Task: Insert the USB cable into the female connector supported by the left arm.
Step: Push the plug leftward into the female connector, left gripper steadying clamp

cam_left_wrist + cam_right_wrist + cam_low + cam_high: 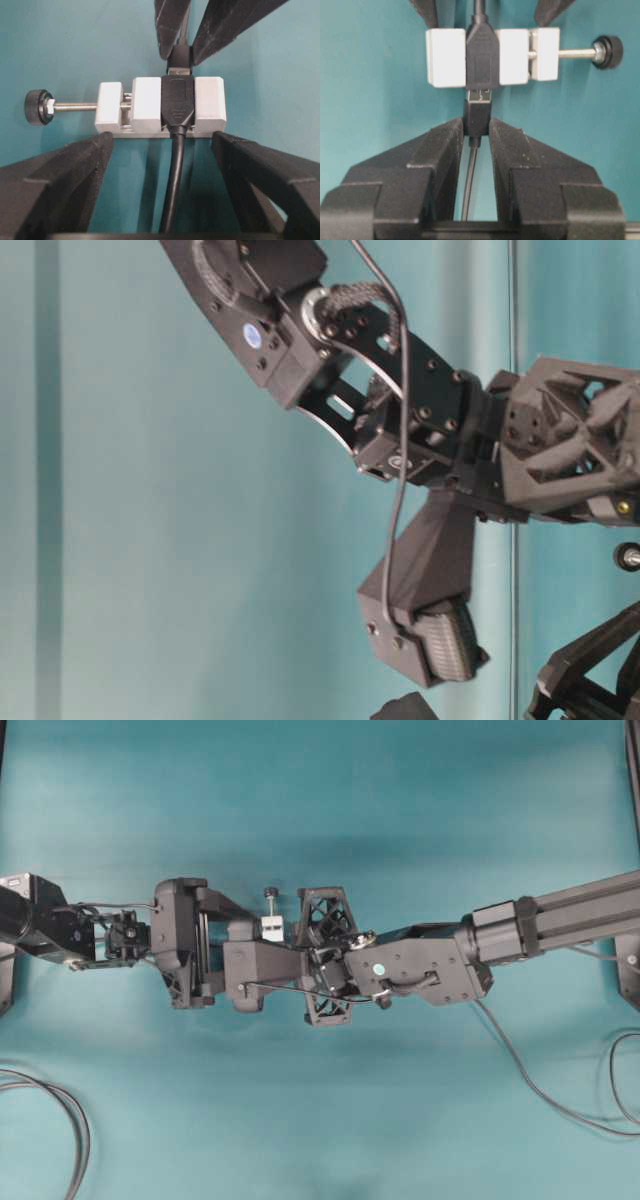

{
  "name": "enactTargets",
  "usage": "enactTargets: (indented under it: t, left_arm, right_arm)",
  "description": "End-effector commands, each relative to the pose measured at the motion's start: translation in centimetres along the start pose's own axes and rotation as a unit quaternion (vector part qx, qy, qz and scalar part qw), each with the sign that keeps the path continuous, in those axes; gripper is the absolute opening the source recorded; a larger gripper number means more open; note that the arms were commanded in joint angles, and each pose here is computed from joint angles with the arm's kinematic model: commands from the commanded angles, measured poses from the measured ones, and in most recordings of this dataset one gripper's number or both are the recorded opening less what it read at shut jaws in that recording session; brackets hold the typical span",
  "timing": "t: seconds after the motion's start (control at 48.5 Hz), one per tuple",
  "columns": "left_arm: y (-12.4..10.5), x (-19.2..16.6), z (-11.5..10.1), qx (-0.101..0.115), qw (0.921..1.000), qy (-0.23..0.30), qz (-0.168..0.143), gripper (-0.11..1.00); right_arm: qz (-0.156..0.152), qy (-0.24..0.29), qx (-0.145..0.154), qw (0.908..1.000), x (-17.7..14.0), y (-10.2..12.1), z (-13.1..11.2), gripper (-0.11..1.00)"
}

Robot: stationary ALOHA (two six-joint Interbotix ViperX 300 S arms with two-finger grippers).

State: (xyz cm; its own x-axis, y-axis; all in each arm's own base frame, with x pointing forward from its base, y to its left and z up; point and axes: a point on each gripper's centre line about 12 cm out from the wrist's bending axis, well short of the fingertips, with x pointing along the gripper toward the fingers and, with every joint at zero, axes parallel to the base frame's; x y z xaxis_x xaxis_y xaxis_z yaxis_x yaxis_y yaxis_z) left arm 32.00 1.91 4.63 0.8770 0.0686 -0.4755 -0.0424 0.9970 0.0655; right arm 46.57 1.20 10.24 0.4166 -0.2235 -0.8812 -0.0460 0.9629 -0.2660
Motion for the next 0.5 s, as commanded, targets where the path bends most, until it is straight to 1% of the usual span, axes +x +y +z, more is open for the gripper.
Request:
enactTargets:
  t: [0.0,0.103,0.227,0.351,0.475]
  left_arm:
    - [-0.4,0.0,1.0,-0.002,0.9998,-0.017,-0.005,0.93]
    - [-0.9,0.0,1.2,0.001,0.9998,-0.019,-0.011,0.93]
    - [-1.4,0.2,1.2,0.006,0.9998,-0.008,-0.019,0.93]
    - [-1.6,0.3,1.1,0.007,0.9997,0.002,-0.023,0.93]
    - [-1.7,0.4,1.2,0.008,0.9997,0.002,-0.024,0.93]
  right_arm:
    - [0.005,-0.047,-0.005,0.9989,-1.4,0.2,2.4,0.20]
    - [0.006,-0.056,-0.020,0.9982,-1.5,0.2,2.9,0.20]
    - [0.004,-0.064,-0.033,0.9974,-1.8,0.1,3.4,0.20]
    - [0.003,-0.069,-0.040,0.9968,-2.0,0.0,3.8,0.20]
    - [0.001,-0.076,-0.045,0.9961,-2.3,-0.1,4.3,0.20]
